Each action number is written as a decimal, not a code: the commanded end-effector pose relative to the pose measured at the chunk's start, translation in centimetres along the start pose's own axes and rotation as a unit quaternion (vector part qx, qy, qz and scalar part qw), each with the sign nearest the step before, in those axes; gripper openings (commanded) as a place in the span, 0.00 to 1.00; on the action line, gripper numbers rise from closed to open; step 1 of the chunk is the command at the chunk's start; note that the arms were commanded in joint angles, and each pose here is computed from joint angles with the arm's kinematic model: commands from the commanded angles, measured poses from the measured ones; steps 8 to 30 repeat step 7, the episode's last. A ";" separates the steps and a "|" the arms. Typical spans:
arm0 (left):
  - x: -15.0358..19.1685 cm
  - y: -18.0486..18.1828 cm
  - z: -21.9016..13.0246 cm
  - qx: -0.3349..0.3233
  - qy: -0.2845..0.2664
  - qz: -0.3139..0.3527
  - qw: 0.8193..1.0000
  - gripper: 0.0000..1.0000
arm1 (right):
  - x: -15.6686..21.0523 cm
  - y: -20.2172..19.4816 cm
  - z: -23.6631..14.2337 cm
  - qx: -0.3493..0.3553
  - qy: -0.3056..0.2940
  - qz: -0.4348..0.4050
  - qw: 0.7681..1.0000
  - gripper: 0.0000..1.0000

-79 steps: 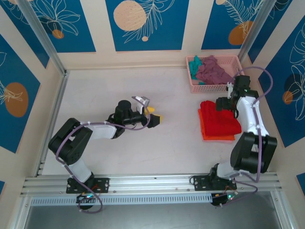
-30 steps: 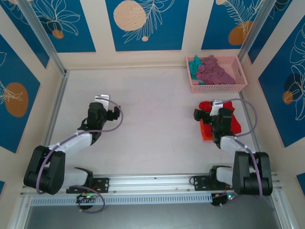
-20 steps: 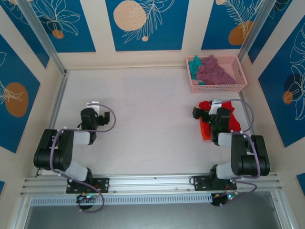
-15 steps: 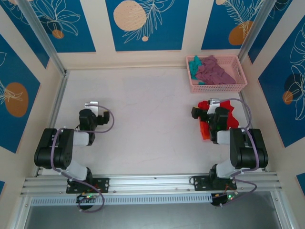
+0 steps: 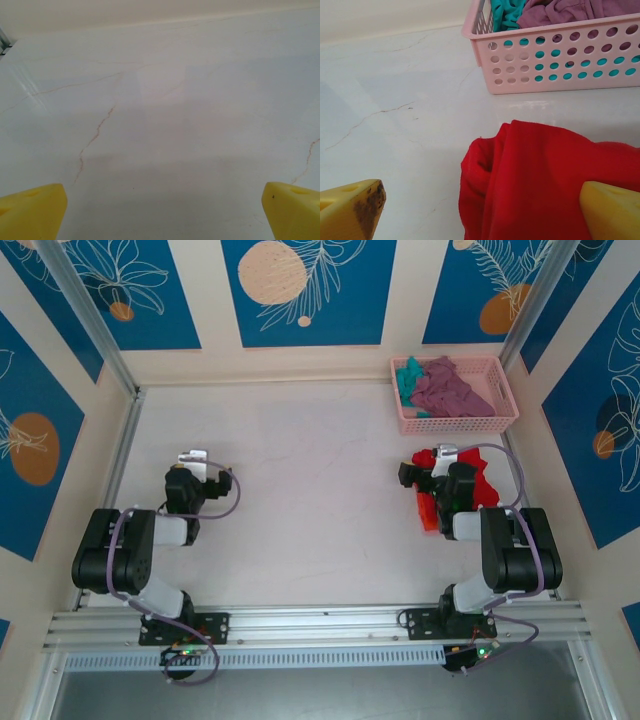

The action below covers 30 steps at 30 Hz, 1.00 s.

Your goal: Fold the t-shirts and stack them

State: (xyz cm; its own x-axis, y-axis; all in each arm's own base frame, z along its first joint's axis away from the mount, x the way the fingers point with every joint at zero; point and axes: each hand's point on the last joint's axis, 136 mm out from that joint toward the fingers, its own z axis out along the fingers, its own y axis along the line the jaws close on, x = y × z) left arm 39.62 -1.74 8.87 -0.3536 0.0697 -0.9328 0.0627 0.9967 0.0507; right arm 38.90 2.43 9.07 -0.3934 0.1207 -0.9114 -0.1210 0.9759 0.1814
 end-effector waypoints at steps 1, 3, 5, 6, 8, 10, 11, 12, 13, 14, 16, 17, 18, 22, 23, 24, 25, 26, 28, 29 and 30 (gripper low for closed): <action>-0.3 -0.7 0.0 0.016 -0.009 0.009 1.000 1.00 | -0.6 0.2 0.3 -0.001 -0.007 -0.010 1.000 0.99; -0.2 -0.7 0.1 0.016 -0.009 0.009 1.000 1.00 | -0.6 0.1 0.4 -0.001 -0.007 -0.010 1.000 0.99; -0.2 -0.7 0.0 0.016 -0.009 0.009 1.000 1.00 | -0.6 0.1 0.3 -0.001 -0.008 -0.010 1.000 0.99; -0.3 -0.7 0.0 0.016 -0.010 0.009 1.000 1.00 | -0.6 0.1 0.3 -0.001 -0.008 -0.009 1.000 0.99; -0.3 -0.8 0.0 0.016 -0.011 0.009 1.000 1.00 | -0.6 0.1 0.2 0.001 -0.009 -0.009 1.000 0.99; -0.3 -0.8 0.0 0.016 -0.011 0.009 1.000 1.00 | -0.6 0.1 0.2 0.001 -0.009 -0.009 1.000 0.99; -0.3 -0.8 0.0 0.016 -0.011 0.009 1.000 1.00 | -0.6 0.1 0.2 0.001 -0.009 -0.009 1.000 0.99; -0.3 -0.8 0.0 0.016 -0.011 0.009 1.000 1.00 | -0.6 0.1 0.2 0.001 -0.009 -0.009 1.000 0.99; -0.3 -0.8 0.0 0.016 -0.011 0.009 1.000 1.00 | -0.6 0.1 0.2 0.001 -0.009 -0.009 1.000 0.99; -0.3 -0.8 0.0 0.016 -0.011 0.009 1.000 1.00 | -0.6 0.1 0.2 0.001 -0.009 -0.009 1.000 0.99; -0.3 -0.8 0.0 0.016 -0.011 0.009 1.000 1.00 | -0.6 0.1 0.2 0.001 -0.009 -0.009 1.000 0.99; -0.3 -0.8 0.0 0.016 -0.011 0.009 1.000 1.00 | -0.6 0.1 0.2 0.001 -0.009 -0.009 1.000 0.99; -0.3 -0.8 0.0 0.016 -0.011 0.009 1.000 1.00 | -0.6 0.1 0.2 0.001 -0.009 -0.009 1.000 0.99; -0.3 -0.8 0.0 0.016 -0.011 0.009 1.000 1.00 | -0.6 0.1 0.2 0.001 -0.009 -0.009 1.000 0.99; -0.3 -0.8 0.0 0.016 -0.011 0.009 1.000 1.00 | -0.6 0.1 0.2 0.001 -0.009 -0.009 1.000 0.99; -0.3 -0.8 0.0 0.016 -0.011 0.009 1.000 1.00 | -0.6 0.1 0.2 0.001 -0.009 -0.009 1.000 0.99; -0.3 -0.8 0.0 0.016 -0.011 0.009 1.000 1.00 | -0.6 0.1 0.2 0.001 -0.009 -0.009 1.000 0.99; -0.3 -0.8 0.0 0.016 -0.011 0.009 1.000 1.00 | -0.6 0.1 0.2 0.001 -0.009 -0.009 1.000 0.99; -0.3 -0.8 0.0 0.016 -0.011 0.009 1.000 1.00 | -0.6 0.1 0.2 0.001 -0.009 -0.009 1.000 0.99; -0.3 -0.8 0.0 0.016 -0.011 0.009 1.000 1.00 | -0.6 0.1 0.2 0.001 -0.009 -0.009 1.000 0.99; -0.3 -0.8 0.0 0.016 -0.011 0.009 1.000 1.00 | -0.6 0.1 0.2 0.001 -0.009 -0.009 1.000 0.99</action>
